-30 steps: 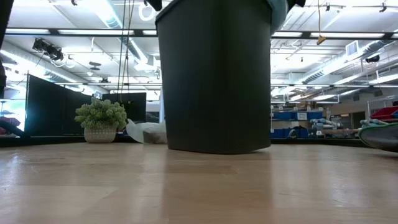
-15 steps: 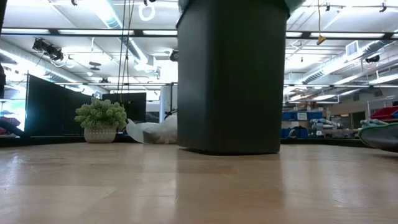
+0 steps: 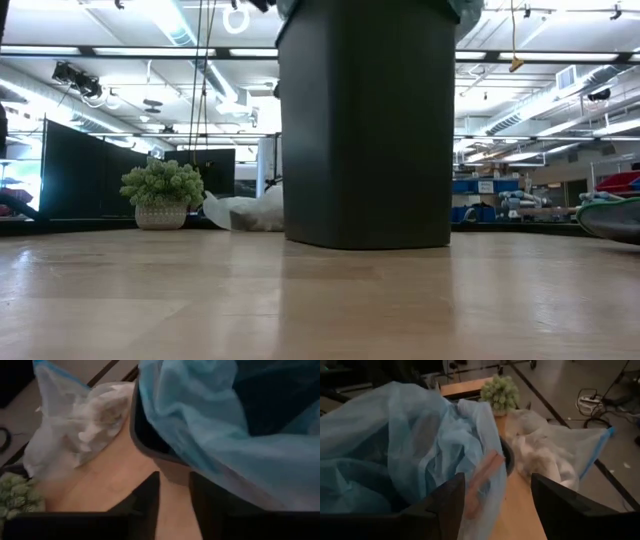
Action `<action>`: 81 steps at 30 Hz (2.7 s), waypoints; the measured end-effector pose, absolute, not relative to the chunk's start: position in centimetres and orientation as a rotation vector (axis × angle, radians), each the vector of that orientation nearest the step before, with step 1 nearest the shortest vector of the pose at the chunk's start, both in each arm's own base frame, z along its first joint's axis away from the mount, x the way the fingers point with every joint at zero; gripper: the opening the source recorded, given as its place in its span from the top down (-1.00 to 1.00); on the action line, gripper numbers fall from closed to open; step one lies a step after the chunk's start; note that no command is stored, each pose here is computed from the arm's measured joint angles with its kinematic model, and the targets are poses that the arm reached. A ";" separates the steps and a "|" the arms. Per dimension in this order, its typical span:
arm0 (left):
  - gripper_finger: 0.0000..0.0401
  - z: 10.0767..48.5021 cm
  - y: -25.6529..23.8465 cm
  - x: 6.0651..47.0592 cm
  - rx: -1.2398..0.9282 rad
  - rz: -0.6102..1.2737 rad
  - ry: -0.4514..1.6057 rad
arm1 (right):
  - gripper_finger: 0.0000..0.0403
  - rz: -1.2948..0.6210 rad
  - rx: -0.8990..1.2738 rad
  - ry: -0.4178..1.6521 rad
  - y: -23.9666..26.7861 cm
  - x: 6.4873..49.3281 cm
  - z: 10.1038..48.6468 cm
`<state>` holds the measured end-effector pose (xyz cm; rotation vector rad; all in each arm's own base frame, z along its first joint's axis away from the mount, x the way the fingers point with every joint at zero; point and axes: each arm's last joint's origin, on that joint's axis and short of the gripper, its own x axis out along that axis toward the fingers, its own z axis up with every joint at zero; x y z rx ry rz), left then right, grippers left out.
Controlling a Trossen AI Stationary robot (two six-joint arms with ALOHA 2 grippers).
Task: Place trash/remove bag and relplace
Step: Insert the new blue trash bag into the trash bin
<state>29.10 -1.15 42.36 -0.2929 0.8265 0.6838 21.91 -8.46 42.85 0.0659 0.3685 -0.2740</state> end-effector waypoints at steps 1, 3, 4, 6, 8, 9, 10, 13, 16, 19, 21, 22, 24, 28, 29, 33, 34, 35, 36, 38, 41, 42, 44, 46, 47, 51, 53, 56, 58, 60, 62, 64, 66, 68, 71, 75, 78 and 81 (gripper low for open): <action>0.38 42.0 -1.3 29.2 -0.294 0.693 0.834 | -0.06 -0.274 0.073 0.373 -8.5 22.1 42.7; 0.20 41.6 -1.2 29.2 -0.325 0.750 0.816 | -0.03 -0.274 0.098 0.372 -8.6 22.3 42.6; 0.12 41.4 -1.1 29.2 -0.349 0.787 0.798 | -0.02 -0.272 0.107 0.362 -8.6 22.4 42.7; -0.02 41.4 -0.7 29.3 -0.415 0.844 0.755 | 0.01 -0.266 0.135 0.354 -8.7 22.4 42.7; -0.10 41.4 -0.2 29.3 -0.501 0.899 0.712 | 0.03 -0.264 0.154 0.336 -9.0 22.4 42.8; -0.12 41.4 0.1 29.3 -0.536 0.919 0.693 | 0.03 -0.263 0.160 0.320 -9.2 22.4 43.0; -0.13 41.5 0.2 29.3 -0.566 0.934 0.676 | 0.03 -0.264 0.165 0.303 -9.4 22.3 43.1; -0.13 41.6 0.8 29.8 -0.659 0.936 0.620 | 0.04 -0.262 0.190 0.261 -10.2 22.0 43.4; -0.12 41.6 1.5 30.5 -0.725 0.926 0.581 | 0.04 -0.243 0.218 0.227 -11.3 21.5 43.7; -0.12 41.0 2.1 31.6 -0.755 0.925 0.583 | 0.04 -0.232 0.247 0.220 -12.6 20.8 43.7; -0.12 40.5 2.5 32.1 -0.765 0.946 0.587 | 0.04 -0.215 0.252 0.207 -13.4 20.3 43.8; -0.12 40.3 2.6 32.3 -0.778 0.953 0.586 | 0.04 -0.206 0.256 0.202 -13.8 20.0 43.8; -0.12 40.1 3.1 32.8 -0.815 0.952 0.592 | 0.04 -0.180 0.271 0.181 -14.4 19.5 44.0; -0.12 39.6 3.6 34.0 -0.873 0.900 0.578 | 0.04 -0.124 0.292 0.166 -15.4 18.4 44.1; -0.12 39.7 3.5 34.3 -0.894 0.870 0.562 | 0.04 -0.115 0.294 0.162 -15.6 18.1 44.1; -0.11 41.0 3.2 34.8 -0.911 0.770 0.496 | 0.04 -0.100 0.301 0.154 -16.4 17.3 44.1; -0.11 41.4 3.2 34.9 -0.904 0.758 0.477 | 0.04 -0.099 0.297 0.151 -16.5 17.2 44.2; -0.11 41.6 3.2 34.9 -0.901 0.753 0.470 | 0.04 -0.102 0.295 0.147 -16.7 17.1 44.2; -0.11 41.7 3.3 34.9 -0.892 0.748 0.465 | 0.04 -0.108 0.295 0.145 -16.8 17.0 44.2; -0.11 42.0 3.3 35.0 -0.879 0.733 0.452 | 0.04 -0.101 0.290 0.134 -17.0 16.8 44.3; -0.11 42.2 3.3 35.1 -0.867 0.714 0.433 | 0.04 -0.102 0.288 0.129 -17.1 16.7 44.4; -0.11 42.3 3.3 35.1 -0.865 0.708 0.430 | 0.04 -0.105 0.290 0.130 -17.1 16.7 44.4; -0.11 42.1 3.2 35.4 -0.859 0.678 0.457 | 0.04 -0.106 0.300 0.129 -17.1 16.6 44.4; -0.11 41.9 3.2 35.6 -0.863 0.645 0.481 | 0.04 -0.108 0.314 0.128 -17.1 16.6 44.4; -0.11 41.6 3.1 35.8 -0.853 0.634 0.492 | 0.04 -0.108 0.315 0.128 -17.1 16.6 44.4; -0.11 41.1 3.1 36.1 -0.842 0.623 0.529 | 0.04 -0.110 0.341 0.126 -17.1 16.6 44.4; -0.11 40.7 3.1 36.5 -0.834 0.611 0.542 | 0.04 -0.111 0.358 0.124 -17.1 16.6 44.4; -0.11 40.4 3.0 36.9 -0.838 0.594 0.558 | 0.04 -0.113 0.375 0.122 -17.1 16.6 44.4; -0.11 40.0 3.0 37.2 -0.840 0.591 0.568 | 0.04 -0.111 0.383 0.121 -17.1 16.7 44.4; -0.11 39.8 3.1 37.4 -0.848 0.577 0.582 | 0.04 -0.107 0.387 0.122 -17.0 16.8 44.4; -0.11 39.6 3.2 37.7 -0.857 0.563 0.590 | 0.05 -0.102 0.399 0.122 -16.9 16.9 44.4; -0.11 39.5 3.3 37.8 -0.862 0.557 0.596 | 0.06 -0.097 0.406 0.123 -16.8 17.0 44.4; -0.11 39.3 3.4 38.0 -0.869 0.549 0.602 | 0.07 -0.092 0.404 0.122 -16.7 17.1 44.5; -0.11 39.3 3.6 37.9 -0.871 0.551 0.607 | 0.09 -0.090 0.404 0.124 -16.6 17.2 44.4; -0.09 39.3 3.7 37.9 -0.871 0.556 0.606 | 0.12 -0.085 0.402 0.124 -16.5 17.3 44.5; 0.07 39.2 3.7 37.9 -0.866 0.566 0.609 | 0.16 -0.084 0.402 0.124 -16.5 17.3 44.5; 0.29 39.1 3.7 37.9 -0.841 0.562 0.619 | 0.19 -0.084 0.397 0.124 -16.5 17.3 44.5; 0.55 39.0 3.7 38.0 -0.805 0.555 0.630 | 0.22 -0.084 0.390 0.124 -16.5 17.3 44.5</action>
